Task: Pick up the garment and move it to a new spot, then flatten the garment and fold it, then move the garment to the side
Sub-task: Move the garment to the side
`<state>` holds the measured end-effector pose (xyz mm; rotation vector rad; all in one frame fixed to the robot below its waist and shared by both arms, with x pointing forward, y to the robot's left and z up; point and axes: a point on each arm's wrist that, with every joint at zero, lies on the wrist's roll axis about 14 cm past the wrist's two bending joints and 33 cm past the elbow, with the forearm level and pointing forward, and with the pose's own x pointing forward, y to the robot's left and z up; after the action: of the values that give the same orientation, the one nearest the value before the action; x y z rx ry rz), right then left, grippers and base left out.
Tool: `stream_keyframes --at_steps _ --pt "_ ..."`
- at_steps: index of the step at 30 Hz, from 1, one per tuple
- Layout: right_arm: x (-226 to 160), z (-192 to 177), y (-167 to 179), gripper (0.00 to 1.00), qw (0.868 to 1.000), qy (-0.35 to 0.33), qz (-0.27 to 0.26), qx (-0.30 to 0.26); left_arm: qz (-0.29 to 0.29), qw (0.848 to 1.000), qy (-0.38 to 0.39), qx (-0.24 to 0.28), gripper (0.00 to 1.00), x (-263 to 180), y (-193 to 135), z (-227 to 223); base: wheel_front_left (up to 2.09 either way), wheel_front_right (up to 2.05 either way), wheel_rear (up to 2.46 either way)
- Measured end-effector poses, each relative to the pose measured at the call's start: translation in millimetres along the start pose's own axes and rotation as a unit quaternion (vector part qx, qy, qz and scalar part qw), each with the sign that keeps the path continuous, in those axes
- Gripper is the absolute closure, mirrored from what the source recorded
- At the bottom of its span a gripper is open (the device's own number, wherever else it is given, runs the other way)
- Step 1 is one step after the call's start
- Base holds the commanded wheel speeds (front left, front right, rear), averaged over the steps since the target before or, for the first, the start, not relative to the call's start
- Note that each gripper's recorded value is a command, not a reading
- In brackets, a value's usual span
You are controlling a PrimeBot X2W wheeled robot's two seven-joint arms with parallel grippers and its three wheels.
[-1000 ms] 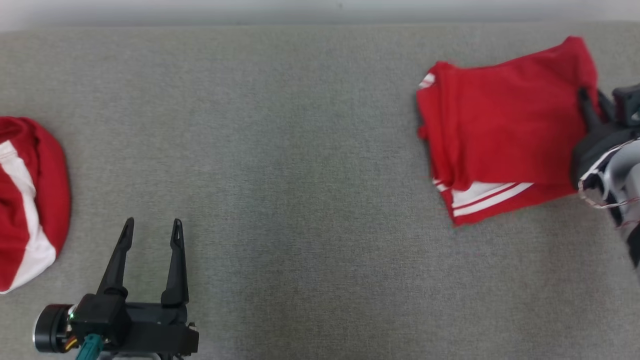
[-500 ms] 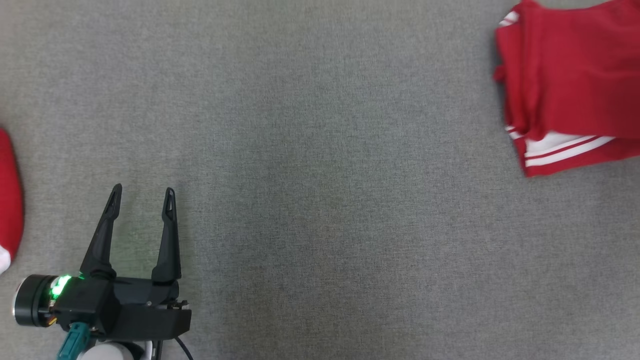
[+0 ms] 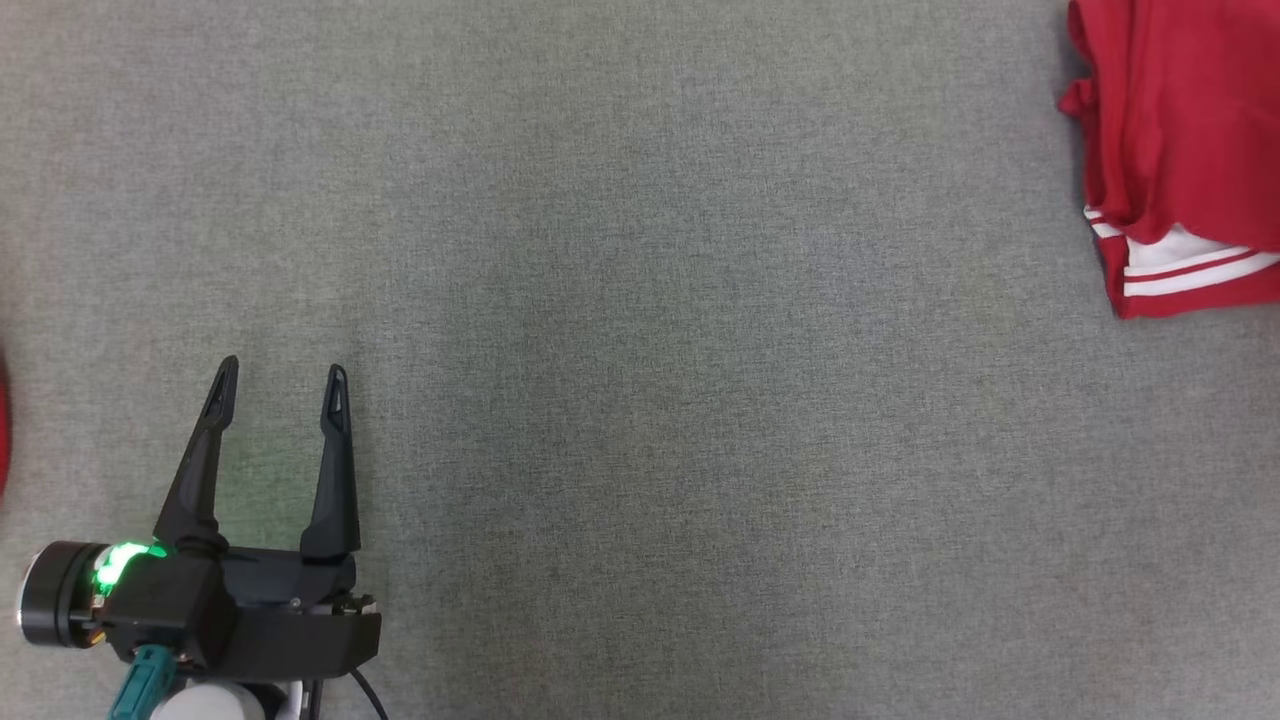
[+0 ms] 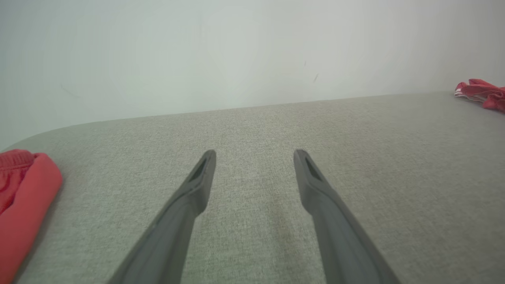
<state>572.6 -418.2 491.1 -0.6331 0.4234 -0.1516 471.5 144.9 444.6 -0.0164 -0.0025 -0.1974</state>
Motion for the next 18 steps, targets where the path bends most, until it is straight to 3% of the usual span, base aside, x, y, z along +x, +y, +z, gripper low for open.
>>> stream_keyframes --at_steps 7,12,18 --pt "-10 31 -24 0.0 0.992 -0.068 -0.041 0.094 0.019 1.0 -0.005 -0.007 0.0 -7 8 8 0.0 0.0 0.0" --pt "-23 55 -5 0.0 0.986 -0.112 -0.021 0.123 0.036 0.999 0.006 -0.011 0.0 -25 15 8 0.0 0.0 0.0" --pt "-58 88 16 0.0 0.965 -0.19 0.002 0.181 0.046 0.999 0.008 -0.011 0.0 -47 16 16 0.0 0.0 0.0"
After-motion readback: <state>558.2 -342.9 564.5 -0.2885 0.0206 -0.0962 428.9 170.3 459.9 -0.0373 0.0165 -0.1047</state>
